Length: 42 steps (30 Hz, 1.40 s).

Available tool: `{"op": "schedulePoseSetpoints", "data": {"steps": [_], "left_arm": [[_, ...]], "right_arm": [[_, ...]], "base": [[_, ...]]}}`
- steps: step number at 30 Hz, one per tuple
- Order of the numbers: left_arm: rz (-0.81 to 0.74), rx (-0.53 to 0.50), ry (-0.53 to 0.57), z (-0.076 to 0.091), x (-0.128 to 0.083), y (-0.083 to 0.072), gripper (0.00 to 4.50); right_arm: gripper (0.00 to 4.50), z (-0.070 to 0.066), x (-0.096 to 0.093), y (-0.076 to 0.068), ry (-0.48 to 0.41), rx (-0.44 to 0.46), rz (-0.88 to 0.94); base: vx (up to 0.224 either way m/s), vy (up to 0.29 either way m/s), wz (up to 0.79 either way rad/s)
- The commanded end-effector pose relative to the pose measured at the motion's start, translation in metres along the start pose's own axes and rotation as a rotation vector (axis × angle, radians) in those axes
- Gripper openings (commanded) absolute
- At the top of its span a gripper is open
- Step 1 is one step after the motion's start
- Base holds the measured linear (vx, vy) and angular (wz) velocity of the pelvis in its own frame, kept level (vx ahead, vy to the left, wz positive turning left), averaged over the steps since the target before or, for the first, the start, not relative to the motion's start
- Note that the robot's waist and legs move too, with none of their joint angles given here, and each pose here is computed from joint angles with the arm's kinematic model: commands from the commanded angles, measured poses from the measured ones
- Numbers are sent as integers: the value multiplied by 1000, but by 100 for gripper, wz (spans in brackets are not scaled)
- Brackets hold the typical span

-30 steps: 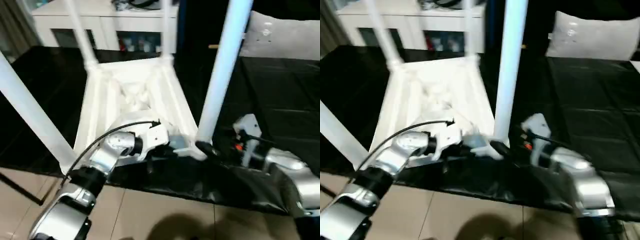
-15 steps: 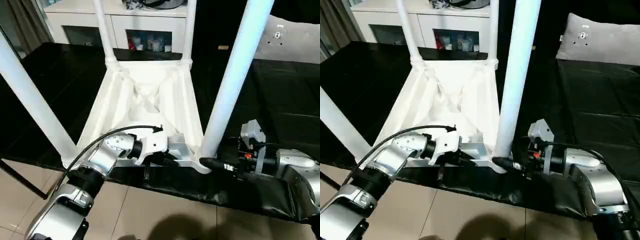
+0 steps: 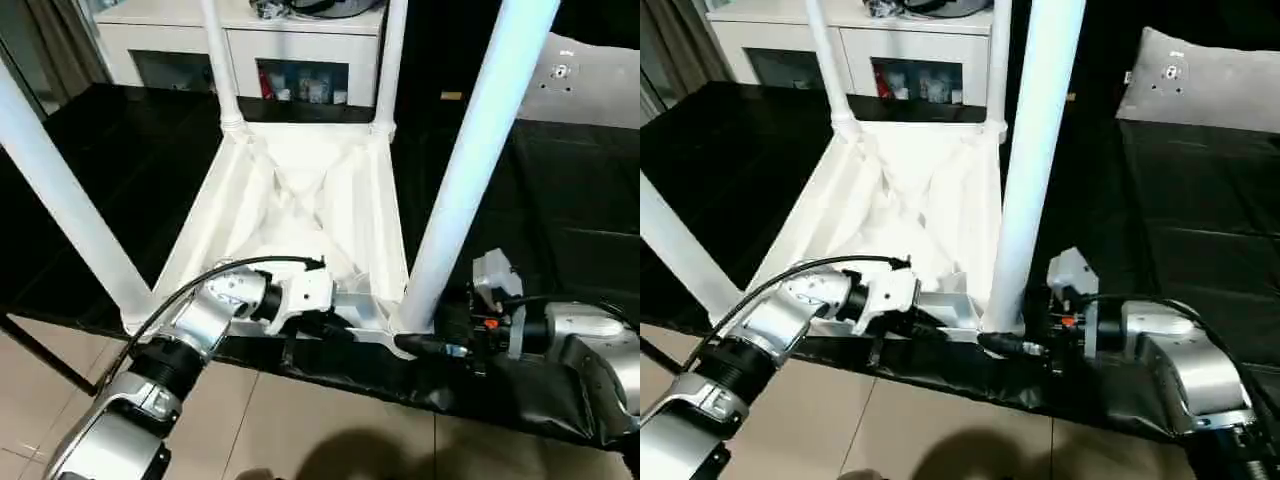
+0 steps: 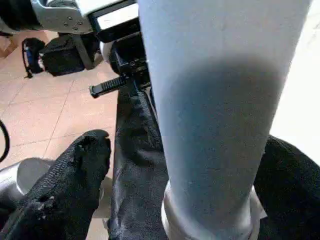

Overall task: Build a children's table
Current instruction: Rotate leg to tighten

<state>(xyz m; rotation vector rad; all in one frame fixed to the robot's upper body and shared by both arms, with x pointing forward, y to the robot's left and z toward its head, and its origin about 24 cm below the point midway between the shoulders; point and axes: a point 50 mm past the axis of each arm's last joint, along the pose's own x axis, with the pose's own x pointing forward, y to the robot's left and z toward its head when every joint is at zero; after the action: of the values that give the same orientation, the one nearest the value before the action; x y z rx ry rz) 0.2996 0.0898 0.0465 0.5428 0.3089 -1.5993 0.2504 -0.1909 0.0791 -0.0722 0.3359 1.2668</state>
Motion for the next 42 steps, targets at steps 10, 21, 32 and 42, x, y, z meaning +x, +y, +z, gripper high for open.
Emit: {"op": "schedulePoseSetpoints", "data": {"steps": [10, 21, 32, 42], "left_arm": [[-29, 54, -12, 9, 4, -2, 0], [-12, 33, -11, 5, 3, -4, 0], [15, 7, -14, 5, 4, -3, 0], [415, -174, -41, 28, 41, 30, 0]], "right_arm": [[325, 1, 7, 3, 5, 18, 70], [235, -2, 15, 6, -11, 28, 79], [199, -10, 28, 13, -43, 69, 29], [198, 0, 76, -19, -163, 242, -638]], "base": [[0, 0, 0], [0, 0, 0], [0, 0, 0], [-10, 2, -1]]}}
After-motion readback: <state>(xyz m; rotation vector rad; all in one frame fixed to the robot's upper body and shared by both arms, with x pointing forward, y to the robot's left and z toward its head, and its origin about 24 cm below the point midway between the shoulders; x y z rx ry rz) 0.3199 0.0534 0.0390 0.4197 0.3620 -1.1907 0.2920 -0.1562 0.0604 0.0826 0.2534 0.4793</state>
